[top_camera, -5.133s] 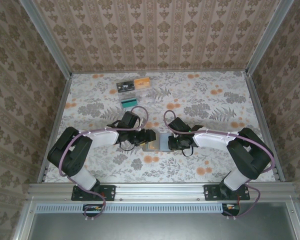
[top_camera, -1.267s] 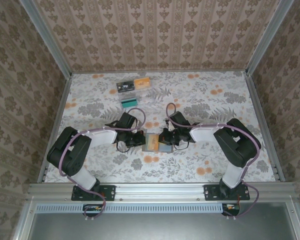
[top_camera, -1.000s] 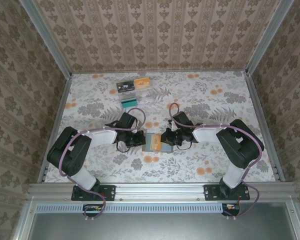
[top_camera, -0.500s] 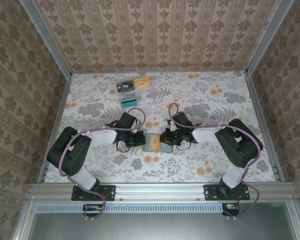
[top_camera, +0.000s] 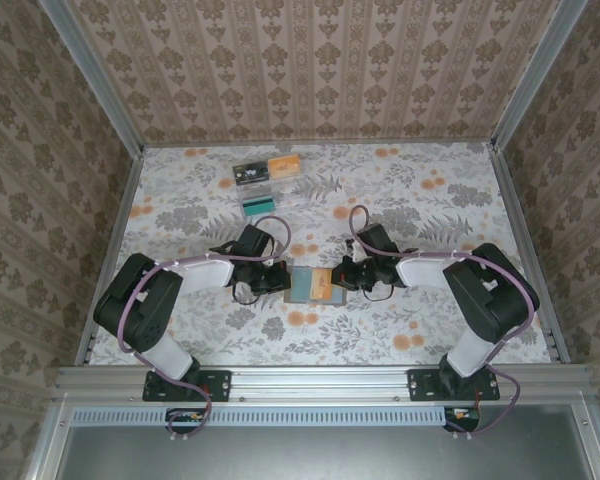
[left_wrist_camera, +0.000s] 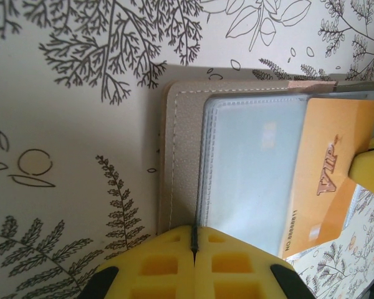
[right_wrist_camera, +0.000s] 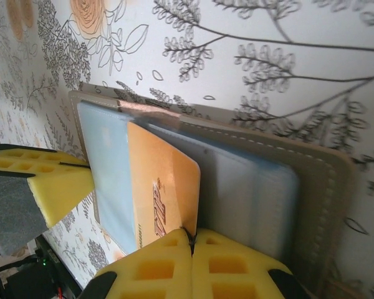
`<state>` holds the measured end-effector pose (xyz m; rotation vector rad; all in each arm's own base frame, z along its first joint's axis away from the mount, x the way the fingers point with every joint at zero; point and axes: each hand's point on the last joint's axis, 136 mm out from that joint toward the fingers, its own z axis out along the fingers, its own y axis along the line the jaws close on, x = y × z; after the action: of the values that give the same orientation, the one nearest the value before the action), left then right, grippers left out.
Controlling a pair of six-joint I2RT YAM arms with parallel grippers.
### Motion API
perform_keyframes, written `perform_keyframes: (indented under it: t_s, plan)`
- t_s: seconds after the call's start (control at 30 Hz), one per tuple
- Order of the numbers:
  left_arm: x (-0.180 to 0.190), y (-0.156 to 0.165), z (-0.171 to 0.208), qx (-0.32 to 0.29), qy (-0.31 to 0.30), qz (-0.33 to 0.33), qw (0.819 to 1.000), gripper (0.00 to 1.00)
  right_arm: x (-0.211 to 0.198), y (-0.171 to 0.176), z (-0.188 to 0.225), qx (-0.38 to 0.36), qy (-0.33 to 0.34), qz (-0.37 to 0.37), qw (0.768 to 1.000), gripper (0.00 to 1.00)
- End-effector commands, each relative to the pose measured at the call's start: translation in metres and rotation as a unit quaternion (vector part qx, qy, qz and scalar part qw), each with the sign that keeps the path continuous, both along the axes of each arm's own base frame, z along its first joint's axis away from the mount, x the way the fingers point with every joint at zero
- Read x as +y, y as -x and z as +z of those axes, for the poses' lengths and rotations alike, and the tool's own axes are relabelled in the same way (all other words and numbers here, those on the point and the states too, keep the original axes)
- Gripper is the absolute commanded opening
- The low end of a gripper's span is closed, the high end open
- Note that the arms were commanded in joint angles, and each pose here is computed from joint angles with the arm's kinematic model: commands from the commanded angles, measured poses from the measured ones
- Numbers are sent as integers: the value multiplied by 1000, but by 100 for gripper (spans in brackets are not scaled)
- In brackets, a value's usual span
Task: Take the credit cards out of the card holder
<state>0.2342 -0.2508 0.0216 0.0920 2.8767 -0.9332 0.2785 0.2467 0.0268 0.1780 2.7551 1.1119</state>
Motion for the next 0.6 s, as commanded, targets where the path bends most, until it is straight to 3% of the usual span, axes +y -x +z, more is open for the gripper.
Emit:
perform_keyframes:
  t_s: [0.0, 0.17, 0.23, 0.3, 0.37, 0.57]
  plan:
    - [15, 9, -9, 24, -35, 4, 999, 0, -17, 17, -9, 24, 21, 7, 999, 0]
    - [12, 3, 5, 12, -18, 7, 1000, 4, -19, 17, 4, 8, 13, 12, 1000, 0]
    - [9, -2, 16, 2, -1, 13, 1000, 13, -21, 17, 11, 0, 11, 12, 1000, 0]
    - [5, -8, 30, -9, 21, 19, 1000, 35, -23, 15, 19, -10, 8, 8, 1000, 0]
    - [-1, -13, 45, -19, 47, 23, 998, 44, -24, 12, 30, -23, 4, 6, 1000, 0]
    - [-19, -31, 98, -58, 144, 39, 987, 50, -21, 0, 72, -75, -20, 5, 997, 0]
